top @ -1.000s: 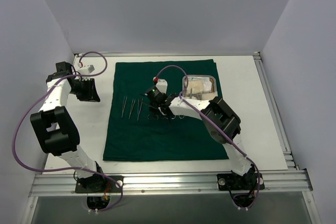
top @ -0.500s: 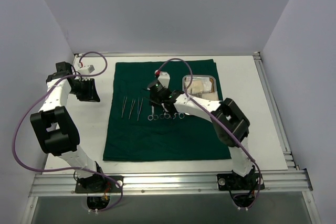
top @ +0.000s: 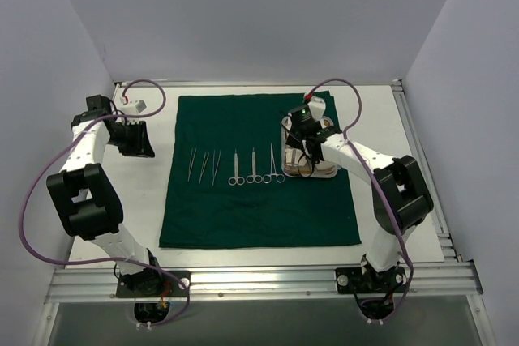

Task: Open and lay out the surgical kit
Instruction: Pick up the medical item from the container.

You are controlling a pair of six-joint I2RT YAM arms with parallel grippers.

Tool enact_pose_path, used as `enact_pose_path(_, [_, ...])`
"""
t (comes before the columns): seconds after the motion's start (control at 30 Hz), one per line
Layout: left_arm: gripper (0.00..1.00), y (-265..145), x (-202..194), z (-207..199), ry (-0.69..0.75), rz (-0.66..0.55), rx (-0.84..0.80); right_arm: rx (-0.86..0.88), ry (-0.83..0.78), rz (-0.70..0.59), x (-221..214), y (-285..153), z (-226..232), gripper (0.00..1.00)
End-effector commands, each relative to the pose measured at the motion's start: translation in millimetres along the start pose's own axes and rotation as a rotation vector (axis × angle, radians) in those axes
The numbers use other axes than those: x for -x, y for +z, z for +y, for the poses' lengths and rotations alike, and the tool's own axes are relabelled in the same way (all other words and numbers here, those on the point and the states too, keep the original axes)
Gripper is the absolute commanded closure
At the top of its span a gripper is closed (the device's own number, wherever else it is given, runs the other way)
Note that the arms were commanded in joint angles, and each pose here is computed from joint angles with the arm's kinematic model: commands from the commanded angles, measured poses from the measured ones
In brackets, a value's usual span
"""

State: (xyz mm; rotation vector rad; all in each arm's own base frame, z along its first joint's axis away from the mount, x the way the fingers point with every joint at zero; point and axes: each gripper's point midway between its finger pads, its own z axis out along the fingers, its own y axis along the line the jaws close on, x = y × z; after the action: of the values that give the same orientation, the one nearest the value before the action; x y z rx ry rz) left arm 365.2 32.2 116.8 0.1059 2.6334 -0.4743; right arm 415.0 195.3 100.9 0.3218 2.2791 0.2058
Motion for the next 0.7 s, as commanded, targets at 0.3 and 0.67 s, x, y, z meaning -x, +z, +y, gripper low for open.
enact_pose_path(0.3, [0.64,-14.6,7.4,-4.1,0.018,-0.039,0.001,-0.083,-0.060,0.124,-41.5,36.0,-28.0,0.78])
enact_pose_path(0.67, [0.64,-11.4,5.5,-3.0,0.018,-0.030,-0.003,-0.109,-0.070,0.159,-57.4,49.9,-35.4,0.85])
